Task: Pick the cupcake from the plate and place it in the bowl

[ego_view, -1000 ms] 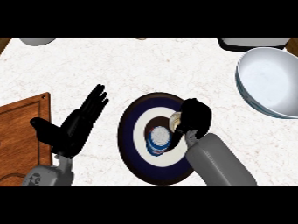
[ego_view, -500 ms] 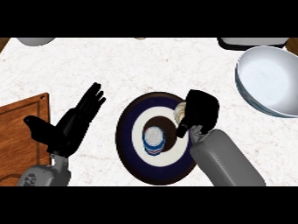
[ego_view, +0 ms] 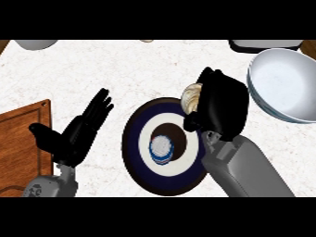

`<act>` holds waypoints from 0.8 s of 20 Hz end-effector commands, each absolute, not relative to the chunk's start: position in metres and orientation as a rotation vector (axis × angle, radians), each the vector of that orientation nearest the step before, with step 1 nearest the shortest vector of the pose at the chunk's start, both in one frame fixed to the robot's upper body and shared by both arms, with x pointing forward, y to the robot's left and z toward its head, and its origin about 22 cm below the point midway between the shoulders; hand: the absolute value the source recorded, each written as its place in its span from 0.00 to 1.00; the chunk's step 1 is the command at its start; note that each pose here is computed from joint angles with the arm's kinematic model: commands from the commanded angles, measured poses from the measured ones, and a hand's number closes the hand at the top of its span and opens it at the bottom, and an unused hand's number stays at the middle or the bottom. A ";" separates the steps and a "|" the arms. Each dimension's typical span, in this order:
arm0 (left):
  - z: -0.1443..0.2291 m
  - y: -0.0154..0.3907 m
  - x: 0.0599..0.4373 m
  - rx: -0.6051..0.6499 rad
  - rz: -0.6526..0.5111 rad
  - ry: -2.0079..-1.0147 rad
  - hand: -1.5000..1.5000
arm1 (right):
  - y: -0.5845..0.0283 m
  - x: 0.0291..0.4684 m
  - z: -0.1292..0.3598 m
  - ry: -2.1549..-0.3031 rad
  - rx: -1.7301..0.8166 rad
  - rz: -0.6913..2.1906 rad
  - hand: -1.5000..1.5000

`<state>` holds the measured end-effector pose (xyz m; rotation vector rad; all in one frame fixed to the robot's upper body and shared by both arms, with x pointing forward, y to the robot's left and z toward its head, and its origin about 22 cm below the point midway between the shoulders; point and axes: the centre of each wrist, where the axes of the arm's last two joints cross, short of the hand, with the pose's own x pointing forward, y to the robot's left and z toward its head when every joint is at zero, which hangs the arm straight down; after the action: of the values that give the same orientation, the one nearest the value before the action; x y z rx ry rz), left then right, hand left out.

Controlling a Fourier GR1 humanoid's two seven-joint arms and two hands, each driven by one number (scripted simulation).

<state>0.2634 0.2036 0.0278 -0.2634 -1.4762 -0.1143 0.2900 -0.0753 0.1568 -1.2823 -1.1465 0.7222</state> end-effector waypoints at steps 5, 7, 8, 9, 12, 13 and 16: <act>0.025 0.200 0.262 -0.275 -0.109 -1.471 0.50 | -0.065 0.276 0.226 -1.041 -1.458 0.578 1.00; 0.019 0.194 0.260 -0.255 -0.138 -1.475 0.50 | -0.078 0.278 0.235 -1.061 -1.454 0.549 1.00; 0.032 0.202 0.256 -0.250 -0.130 -1.487 0.50 | -0.091 0.287 0.238 -1.050 -1.461 0.532 1.00; 0.010 0.208 0.262 -0.266 -0.110 -1.462 0.50 | -0.092 0.294 0.236 -1.069 -1.467 0.504 1.00; 0.036 0.210 0.263 -0.258 -0.133 -1.484 0.50 | -0.124 0.302 0.253 -1.077 -1.491 0.465 1.00; 0.023 0.210 0.267 -0.252 -0.134 -1.486 0.50 | -0.113 0.309 0.238 -1.059 -1.497 0.468 1.00; 0.025 0.218 0.270 -0.253 -0.143 -1.476 0.50 | -0.144 0.320 0.248 -1.040 -1.516 0.453 1.00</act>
<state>0.2656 0.2094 0.0264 -0.2632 -1.4808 -0.1293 0.3079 -0.1249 0.2446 -1.4799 -1.1709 0.5301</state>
